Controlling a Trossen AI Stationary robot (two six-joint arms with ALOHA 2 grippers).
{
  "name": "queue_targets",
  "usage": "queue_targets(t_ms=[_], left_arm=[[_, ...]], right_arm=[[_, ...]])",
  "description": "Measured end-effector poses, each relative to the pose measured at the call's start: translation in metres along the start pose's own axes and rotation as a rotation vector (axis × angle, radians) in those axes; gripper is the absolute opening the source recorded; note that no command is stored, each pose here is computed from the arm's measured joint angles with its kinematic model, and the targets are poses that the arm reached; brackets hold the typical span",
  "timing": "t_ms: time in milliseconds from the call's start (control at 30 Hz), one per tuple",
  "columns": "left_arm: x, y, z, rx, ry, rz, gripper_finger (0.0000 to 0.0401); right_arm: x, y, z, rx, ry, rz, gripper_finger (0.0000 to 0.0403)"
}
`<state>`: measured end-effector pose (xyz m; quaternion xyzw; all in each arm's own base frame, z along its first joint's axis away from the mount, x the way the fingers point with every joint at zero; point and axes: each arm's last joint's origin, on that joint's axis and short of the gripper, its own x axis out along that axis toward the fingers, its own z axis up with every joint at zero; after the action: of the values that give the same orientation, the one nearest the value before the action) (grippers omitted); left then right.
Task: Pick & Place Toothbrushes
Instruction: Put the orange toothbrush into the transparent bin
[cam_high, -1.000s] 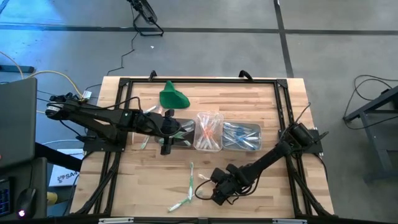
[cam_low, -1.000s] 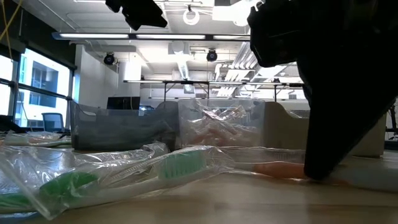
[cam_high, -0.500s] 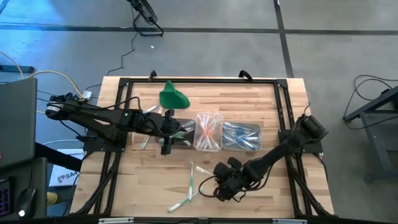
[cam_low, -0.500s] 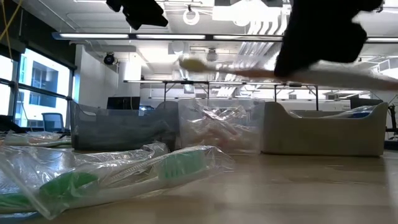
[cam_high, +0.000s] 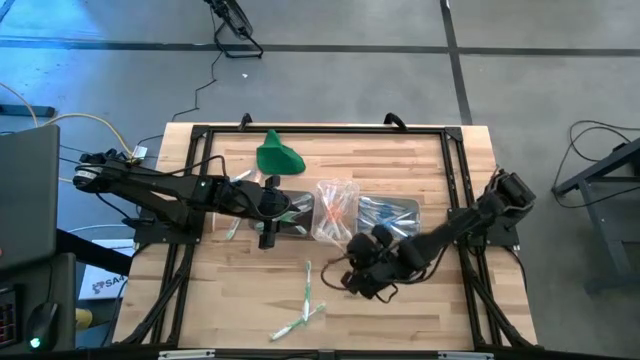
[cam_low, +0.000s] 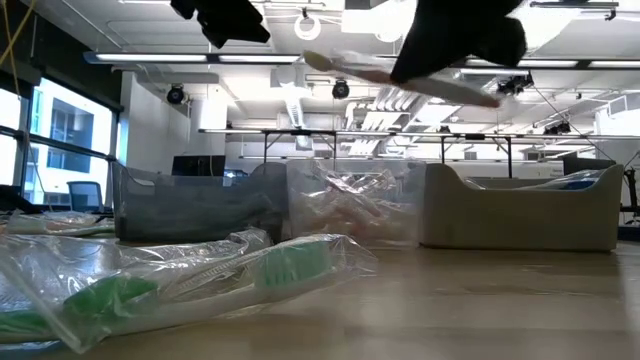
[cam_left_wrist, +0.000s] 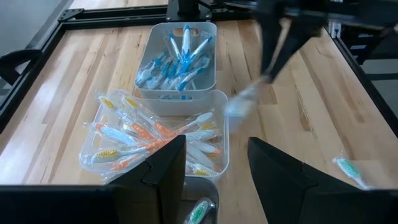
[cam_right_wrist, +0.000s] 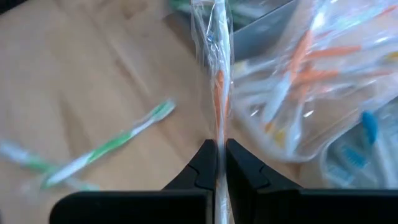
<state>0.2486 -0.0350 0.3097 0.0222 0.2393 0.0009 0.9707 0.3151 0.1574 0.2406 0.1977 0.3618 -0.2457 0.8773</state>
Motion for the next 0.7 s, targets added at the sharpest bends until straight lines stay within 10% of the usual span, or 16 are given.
queue_targets(t_ms=[700], left_arm=[[0.000,0.000,0.000,0.000,0.003,-0.001,0.0167]], right_arm=[[0.039,-0.038,0.063,0.100,-0.162,-0.132,0.0008]])
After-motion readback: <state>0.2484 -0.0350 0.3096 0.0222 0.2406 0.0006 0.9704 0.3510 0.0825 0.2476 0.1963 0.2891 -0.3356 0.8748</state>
